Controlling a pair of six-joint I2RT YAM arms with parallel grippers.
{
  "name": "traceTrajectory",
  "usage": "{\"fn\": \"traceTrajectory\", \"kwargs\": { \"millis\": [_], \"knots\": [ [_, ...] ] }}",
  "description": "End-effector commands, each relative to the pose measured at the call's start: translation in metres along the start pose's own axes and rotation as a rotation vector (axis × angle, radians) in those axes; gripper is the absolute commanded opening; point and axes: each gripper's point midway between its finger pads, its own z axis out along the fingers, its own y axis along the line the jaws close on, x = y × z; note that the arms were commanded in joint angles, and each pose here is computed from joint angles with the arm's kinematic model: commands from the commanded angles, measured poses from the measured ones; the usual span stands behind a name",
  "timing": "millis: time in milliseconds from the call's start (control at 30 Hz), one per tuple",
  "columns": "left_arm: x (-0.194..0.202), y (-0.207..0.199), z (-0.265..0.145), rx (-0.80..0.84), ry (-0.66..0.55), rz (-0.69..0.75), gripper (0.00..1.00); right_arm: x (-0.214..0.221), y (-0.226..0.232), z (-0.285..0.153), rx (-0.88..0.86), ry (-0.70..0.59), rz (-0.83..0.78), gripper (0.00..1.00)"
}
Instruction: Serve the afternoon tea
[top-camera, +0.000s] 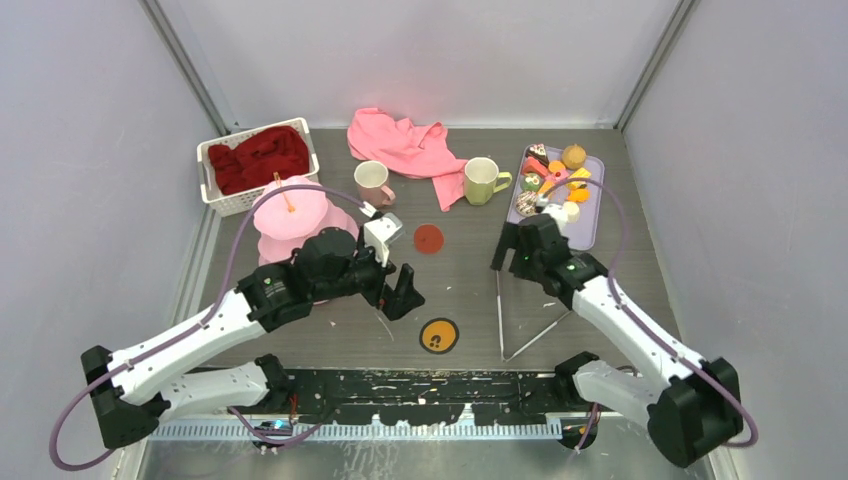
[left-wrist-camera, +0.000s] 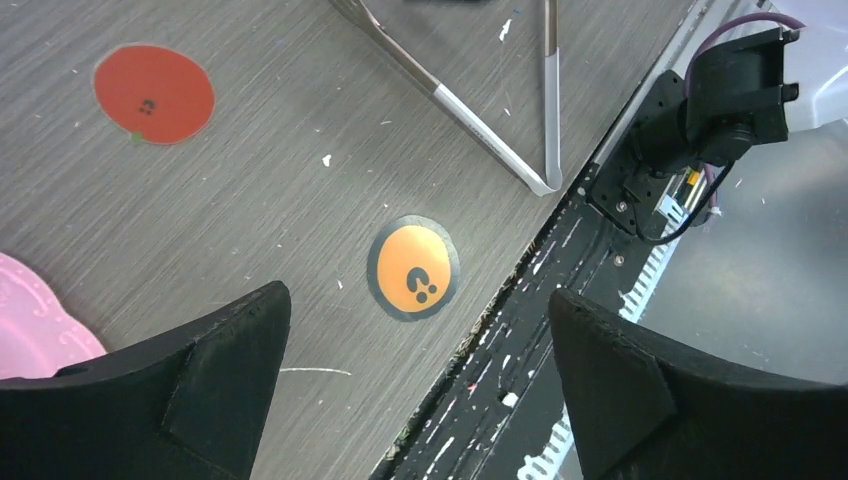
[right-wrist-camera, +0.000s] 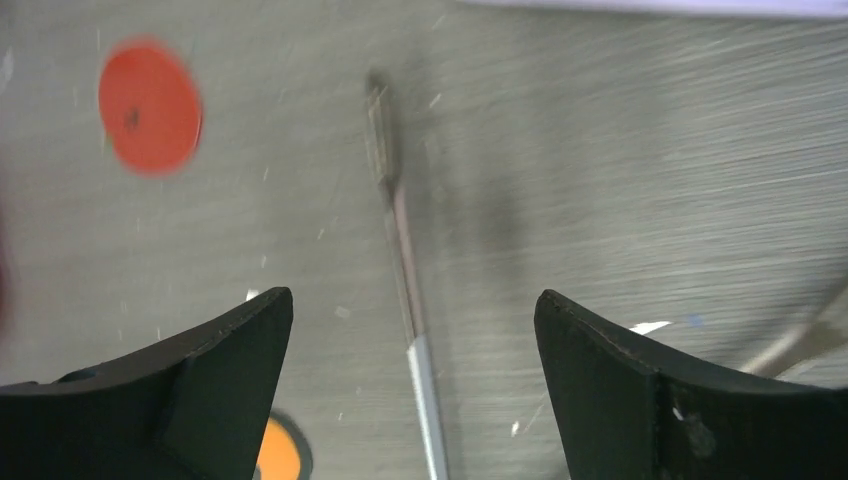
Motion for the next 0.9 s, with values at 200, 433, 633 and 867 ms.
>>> {"fn": "traceTrajectory", "kwargs": {
  "millis": [200,433,633,867],
  "knots": [
    [-0.024,-0.006,0.015,0.017,-0.117,-0.014,0.99,0.072,0.034,0.041,-0.092,0.230,-0.130,0.76],
    [-0.022,0.001,0.017,-0.015,-0.118,0.002,0.99,0.095,0.038,0.061,-0.111,0.310,-0.205,0.51],
    [-0.020,0.005,0.019,-0.034,-0.129,-0.006,0.99,0.109,0.081,0.050,-0.323,0.361,-0.318,0.42],
    [-0.023,0.013,0.014,-0.077,-0.167,-0.006,0.99,0.112,0.099,0.039,-0.292,0.324,-0.558,0.56]
  ]
}}
